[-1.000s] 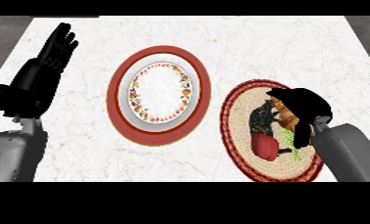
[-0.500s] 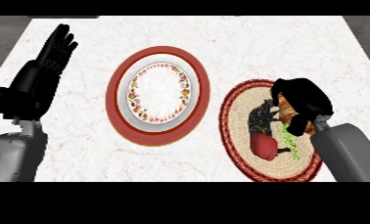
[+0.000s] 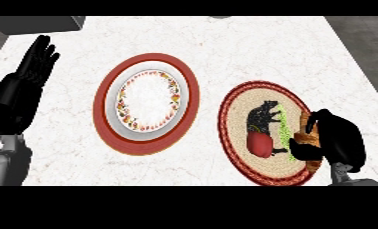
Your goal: Pick the croissant from the placemat and place it in the plate
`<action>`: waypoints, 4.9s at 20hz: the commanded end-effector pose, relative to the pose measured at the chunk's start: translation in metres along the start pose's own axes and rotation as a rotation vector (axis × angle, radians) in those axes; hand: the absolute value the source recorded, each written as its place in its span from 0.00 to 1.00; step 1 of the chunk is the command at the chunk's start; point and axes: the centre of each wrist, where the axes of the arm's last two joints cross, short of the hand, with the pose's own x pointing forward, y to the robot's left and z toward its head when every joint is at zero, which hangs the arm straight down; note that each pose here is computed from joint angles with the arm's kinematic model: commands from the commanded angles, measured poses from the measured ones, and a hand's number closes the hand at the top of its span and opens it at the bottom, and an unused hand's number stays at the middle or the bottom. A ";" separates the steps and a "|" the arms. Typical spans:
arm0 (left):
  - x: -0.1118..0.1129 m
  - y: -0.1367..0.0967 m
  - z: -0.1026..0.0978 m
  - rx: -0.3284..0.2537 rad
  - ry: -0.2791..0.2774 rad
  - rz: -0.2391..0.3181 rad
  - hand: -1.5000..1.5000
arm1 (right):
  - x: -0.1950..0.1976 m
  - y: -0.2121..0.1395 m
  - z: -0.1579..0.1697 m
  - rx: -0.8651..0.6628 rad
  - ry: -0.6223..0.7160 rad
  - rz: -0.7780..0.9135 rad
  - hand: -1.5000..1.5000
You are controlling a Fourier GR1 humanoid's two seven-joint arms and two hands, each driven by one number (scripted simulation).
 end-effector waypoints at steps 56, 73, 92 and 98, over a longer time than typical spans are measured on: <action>0.027 -0.048 -0.044 -0.166 -0.110 0.038 0.50 | 0.305 -0.057 0.010 -0.107 -0.192 -0.743 0.00; 0.011 -0.038 -0.011 -0.088 -0.064 0.038 0.50 | 0.281 -0.064 0.007 -0.286 -0.164 -1.204 0.00; 0.036 -0.028 -0.033 -0.080 -0.060 0.036 0.50 | 0.090 -0.042 0.079 -0.271 -0.225 -1.189 0.00; -0.006 -0.023 -0.009 -0.070 -0.063 0.026 0.50 | 0.052 -0.042 0.081 -0.335 -0.209 -1.114 0.00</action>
